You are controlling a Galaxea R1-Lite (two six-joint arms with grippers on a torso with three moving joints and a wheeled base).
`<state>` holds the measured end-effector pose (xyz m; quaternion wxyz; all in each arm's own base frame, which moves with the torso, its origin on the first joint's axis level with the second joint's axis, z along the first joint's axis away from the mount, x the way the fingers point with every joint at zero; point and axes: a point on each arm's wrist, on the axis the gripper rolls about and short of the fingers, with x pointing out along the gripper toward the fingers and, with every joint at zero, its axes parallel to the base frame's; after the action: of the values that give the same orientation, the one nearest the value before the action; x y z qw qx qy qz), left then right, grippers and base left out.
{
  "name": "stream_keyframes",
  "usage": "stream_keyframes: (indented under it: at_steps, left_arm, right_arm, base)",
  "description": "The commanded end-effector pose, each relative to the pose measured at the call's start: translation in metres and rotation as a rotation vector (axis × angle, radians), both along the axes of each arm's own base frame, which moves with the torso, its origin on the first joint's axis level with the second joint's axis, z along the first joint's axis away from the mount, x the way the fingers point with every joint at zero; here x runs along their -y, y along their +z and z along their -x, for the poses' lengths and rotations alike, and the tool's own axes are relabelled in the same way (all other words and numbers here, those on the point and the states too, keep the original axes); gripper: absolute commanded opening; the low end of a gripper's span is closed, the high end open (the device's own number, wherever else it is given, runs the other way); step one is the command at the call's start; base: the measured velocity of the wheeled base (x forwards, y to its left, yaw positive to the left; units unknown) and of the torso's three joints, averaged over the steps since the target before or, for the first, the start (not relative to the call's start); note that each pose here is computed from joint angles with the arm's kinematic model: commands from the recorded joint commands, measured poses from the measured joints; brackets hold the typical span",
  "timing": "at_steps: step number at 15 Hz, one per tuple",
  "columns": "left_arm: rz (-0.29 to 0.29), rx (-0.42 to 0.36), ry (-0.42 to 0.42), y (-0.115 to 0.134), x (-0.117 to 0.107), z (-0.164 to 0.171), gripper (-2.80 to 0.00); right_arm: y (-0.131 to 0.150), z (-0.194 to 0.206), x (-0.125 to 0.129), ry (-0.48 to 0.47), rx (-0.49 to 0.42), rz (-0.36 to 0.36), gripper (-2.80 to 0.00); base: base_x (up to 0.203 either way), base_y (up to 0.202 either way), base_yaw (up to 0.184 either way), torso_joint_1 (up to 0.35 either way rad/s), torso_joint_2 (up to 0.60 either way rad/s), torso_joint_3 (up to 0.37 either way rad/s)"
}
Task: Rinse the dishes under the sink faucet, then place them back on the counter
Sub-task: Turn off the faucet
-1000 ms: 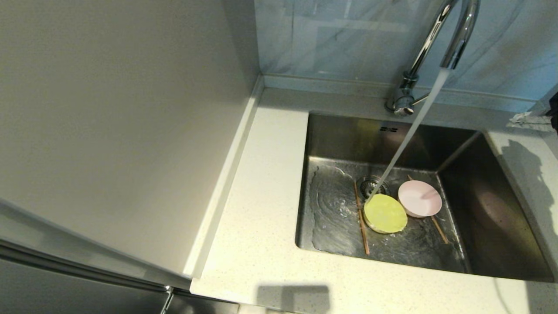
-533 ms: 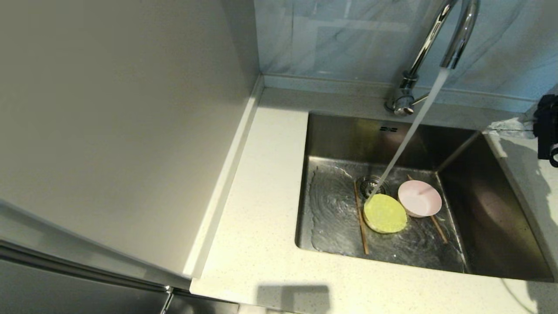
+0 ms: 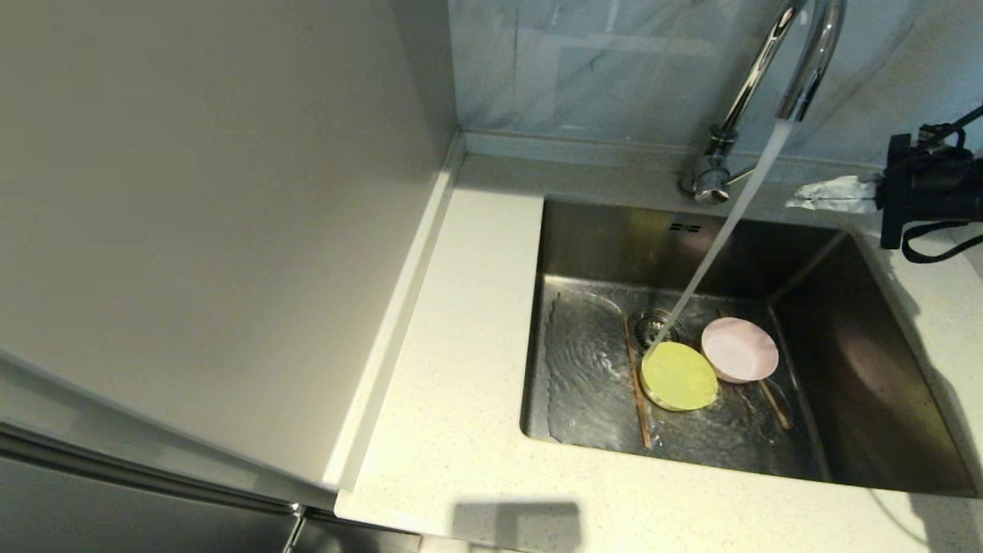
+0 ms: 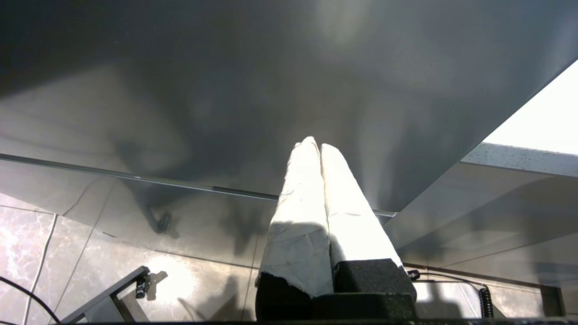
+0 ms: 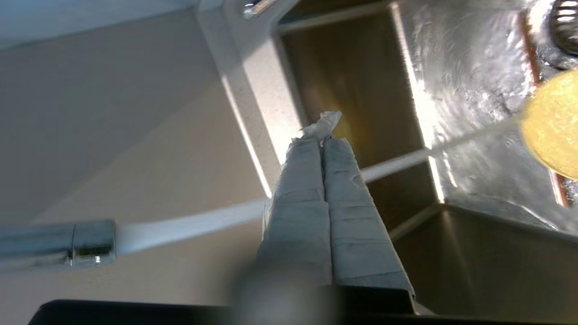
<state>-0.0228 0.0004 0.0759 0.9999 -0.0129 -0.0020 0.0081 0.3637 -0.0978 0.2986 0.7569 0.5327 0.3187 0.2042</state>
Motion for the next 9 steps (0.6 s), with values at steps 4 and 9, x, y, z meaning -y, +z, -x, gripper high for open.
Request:
stream_keyframes:
  at_steps: [4,9]
  left_arm:
    - [0.000,0.004,0.001,0.000,0.000,0.000,-2.80]
    - [0.000,0.004,0.001,0.000,0.000,0.000,-2.80]
  right_arm:
    - [-0.002,-0.021,-0.013,0.042,0.038,-0.011,-2.80]
    - [0.002,-0.032,-0.016,0.040,0.097,-0.037,-2.80]
  base:
    - [0.000,0.000,0.000,0.000,0.00,0.000]
    - [0.000,0.000,0.000,0.000,0.00,0.000]
